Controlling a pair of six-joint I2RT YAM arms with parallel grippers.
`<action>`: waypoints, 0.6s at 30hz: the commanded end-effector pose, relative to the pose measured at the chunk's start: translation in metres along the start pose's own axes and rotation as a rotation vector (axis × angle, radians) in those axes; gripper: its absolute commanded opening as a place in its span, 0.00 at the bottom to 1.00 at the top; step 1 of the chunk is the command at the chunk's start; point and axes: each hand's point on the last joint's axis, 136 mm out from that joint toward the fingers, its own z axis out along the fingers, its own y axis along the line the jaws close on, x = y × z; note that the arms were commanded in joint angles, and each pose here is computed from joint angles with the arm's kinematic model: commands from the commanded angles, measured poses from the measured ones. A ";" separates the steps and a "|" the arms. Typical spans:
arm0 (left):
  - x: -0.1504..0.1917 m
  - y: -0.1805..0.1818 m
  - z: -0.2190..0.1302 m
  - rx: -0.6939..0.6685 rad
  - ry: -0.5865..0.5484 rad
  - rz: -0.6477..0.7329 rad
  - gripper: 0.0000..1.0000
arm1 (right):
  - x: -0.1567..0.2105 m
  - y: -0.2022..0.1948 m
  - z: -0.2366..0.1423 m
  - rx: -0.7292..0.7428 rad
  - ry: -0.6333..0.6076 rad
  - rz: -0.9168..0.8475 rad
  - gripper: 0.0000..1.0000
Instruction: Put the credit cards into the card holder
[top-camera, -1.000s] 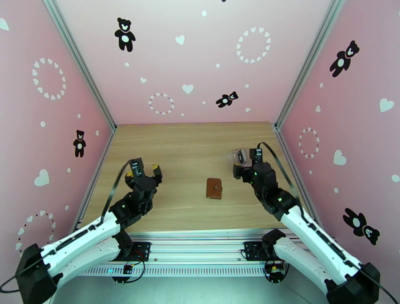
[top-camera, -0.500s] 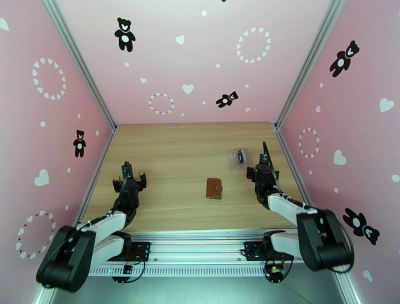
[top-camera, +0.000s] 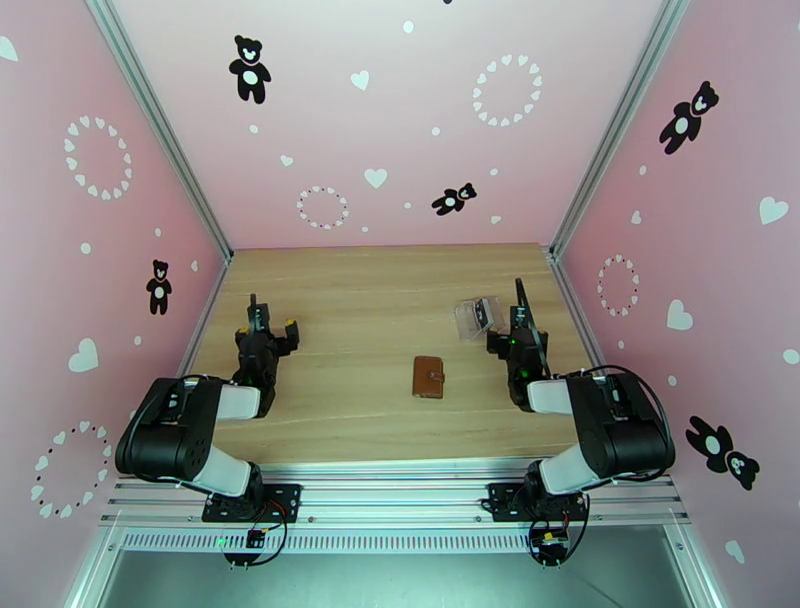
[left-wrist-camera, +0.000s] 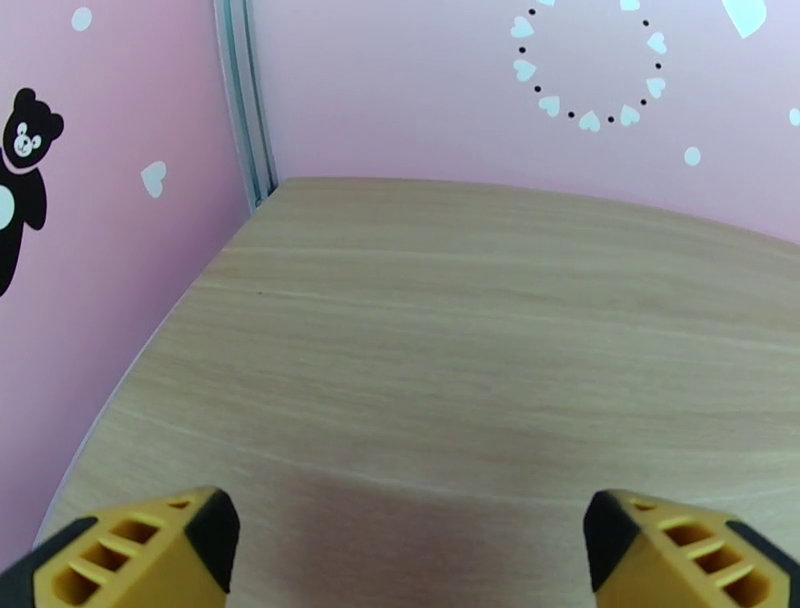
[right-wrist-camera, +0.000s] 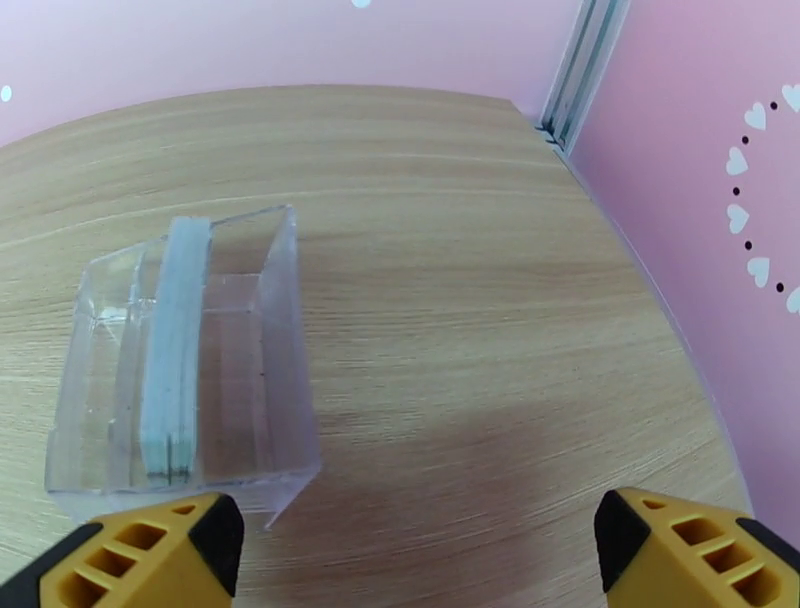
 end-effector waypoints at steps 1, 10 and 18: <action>0.000 -0.006 0.002 0.047 0.014 -0.019 0.99 | -0.014 0.006 0.000 -0.036 -0.035 0.016 0.99; 0.000 -0.006 0.002 0.049 0.015 -0.021 0.98 | -0.014 0.007 0.000 -0.037 -0.046 0.011 0.99; 0.000 -0.006 0.002 0.049 0.014 -0.021 0.99 | -0.014 0.010 0.005 -0.060 -0.026 0.007 0.99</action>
